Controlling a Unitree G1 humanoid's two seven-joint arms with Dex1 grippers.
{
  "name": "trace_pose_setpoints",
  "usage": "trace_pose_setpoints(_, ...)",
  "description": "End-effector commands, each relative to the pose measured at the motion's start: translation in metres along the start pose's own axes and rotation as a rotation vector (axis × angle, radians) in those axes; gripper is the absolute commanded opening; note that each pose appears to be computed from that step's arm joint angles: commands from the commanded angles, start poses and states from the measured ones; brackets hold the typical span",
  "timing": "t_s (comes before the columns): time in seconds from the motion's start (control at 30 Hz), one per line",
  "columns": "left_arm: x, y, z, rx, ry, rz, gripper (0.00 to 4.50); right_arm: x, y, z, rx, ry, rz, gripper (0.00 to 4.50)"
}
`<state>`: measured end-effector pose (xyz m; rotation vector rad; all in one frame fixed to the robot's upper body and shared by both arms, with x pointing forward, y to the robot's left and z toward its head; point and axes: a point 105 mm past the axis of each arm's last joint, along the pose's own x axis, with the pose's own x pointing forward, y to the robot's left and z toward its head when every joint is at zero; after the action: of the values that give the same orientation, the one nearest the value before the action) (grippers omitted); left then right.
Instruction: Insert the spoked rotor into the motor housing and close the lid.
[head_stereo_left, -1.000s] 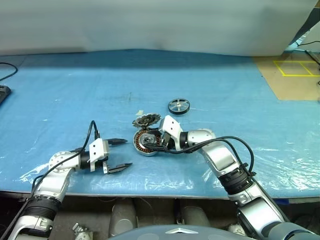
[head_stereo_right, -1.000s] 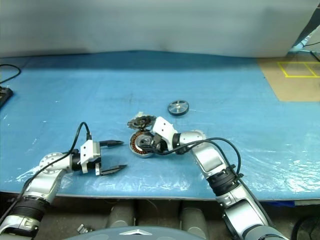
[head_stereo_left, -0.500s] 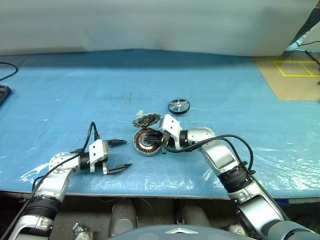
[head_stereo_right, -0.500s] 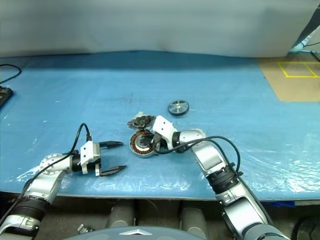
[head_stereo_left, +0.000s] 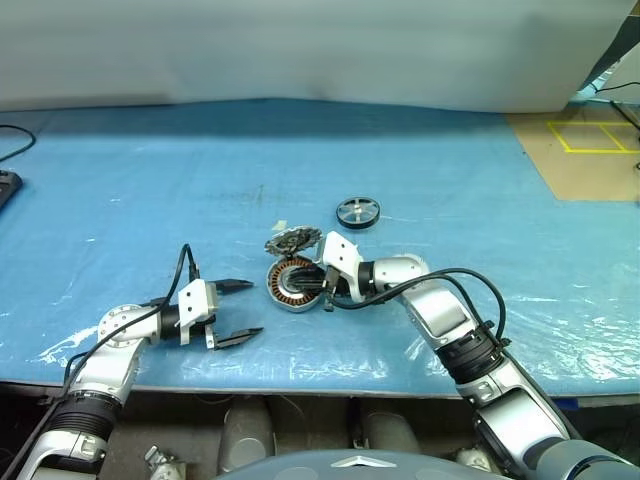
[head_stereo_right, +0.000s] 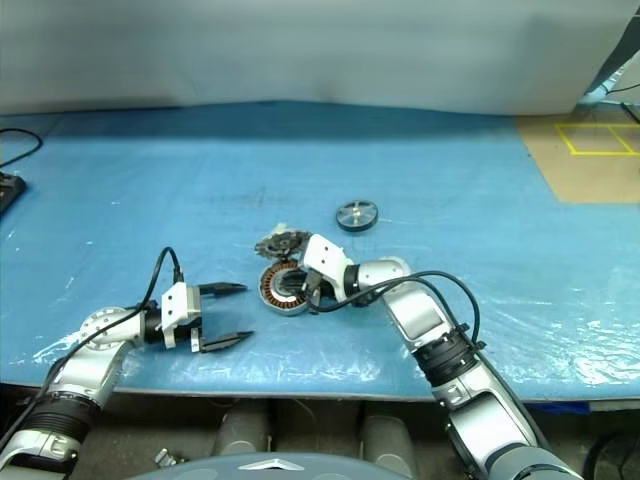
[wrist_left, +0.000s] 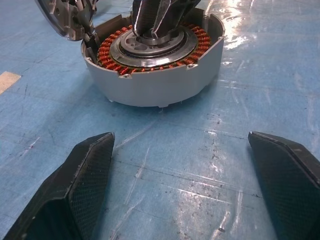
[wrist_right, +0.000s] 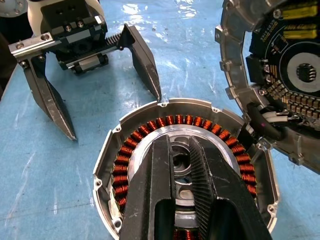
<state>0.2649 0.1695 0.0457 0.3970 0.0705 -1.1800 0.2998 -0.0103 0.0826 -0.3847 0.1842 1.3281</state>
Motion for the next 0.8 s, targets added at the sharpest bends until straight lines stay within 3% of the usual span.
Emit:
trace_pose_setpoints(0.03, 0.0005, 0.0009, 0.0055, 0.025, -0.012, 0.005, 4.5, -0.0007, -0.003, 0.0063, -0.045, -0.006, -0.007, 0.58)
trace_pose_setpoints(0.8, 0.0065, 0.0025, 0.0117, 0.036, -0.019, 0.009, 4.5, -0.0037, -0.0127, 0.0058, -0.093, 0.011, -0.03, 0.58)
